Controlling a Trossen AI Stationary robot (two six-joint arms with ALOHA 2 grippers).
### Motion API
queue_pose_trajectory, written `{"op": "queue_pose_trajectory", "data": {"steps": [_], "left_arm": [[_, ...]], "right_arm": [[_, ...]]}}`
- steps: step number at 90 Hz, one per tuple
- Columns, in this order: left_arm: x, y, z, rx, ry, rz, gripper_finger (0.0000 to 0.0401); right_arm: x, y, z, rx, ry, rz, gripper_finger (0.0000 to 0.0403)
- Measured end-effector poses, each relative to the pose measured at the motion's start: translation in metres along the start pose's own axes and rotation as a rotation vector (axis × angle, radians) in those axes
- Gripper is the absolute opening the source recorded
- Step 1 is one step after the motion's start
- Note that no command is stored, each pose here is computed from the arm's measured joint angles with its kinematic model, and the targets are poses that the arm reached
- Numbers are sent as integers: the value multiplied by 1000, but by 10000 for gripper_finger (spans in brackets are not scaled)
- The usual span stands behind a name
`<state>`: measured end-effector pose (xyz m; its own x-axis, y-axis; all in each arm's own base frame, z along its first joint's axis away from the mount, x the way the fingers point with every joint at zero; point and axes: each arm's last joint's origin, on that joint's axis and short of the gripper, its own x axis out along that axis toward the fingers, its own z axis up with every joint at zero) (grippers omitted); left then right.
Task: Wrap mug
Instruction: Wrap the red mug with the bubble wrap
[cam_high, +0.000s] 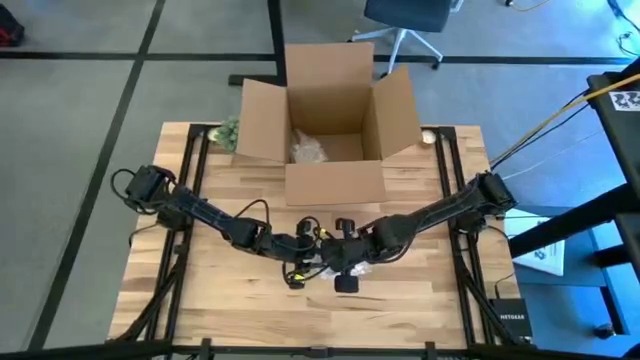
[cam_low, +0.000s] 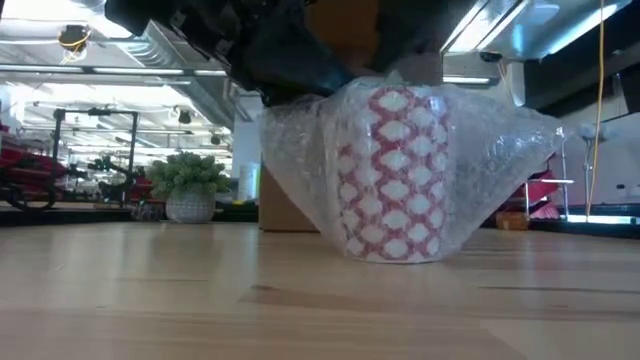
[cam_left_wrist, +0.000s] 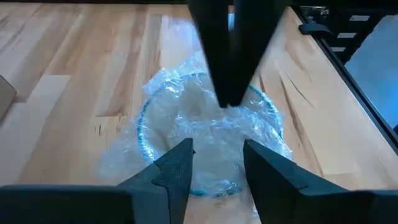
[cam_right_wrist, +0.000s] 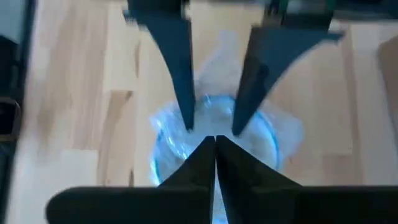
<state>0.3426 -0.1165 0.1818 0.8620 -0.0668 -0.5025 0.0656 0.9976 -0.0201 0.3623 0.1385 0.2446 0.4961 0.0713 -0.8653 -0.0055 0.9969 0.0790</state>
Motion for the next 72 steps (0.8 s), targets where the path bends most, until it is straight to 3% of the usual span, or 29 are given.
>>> {"op": "queue_pose_trajectory", "data": {"steps": [24, 72], "left_arm": [[0, 0, 0, 3, -2, 0, 127], [0, 0, 0, 2, -4, 0, 127]], "right_arm": [[46, -1, -17, -6, 81, -29, 1], [47, -1, -16, -23, 58, -27, 1]]}}
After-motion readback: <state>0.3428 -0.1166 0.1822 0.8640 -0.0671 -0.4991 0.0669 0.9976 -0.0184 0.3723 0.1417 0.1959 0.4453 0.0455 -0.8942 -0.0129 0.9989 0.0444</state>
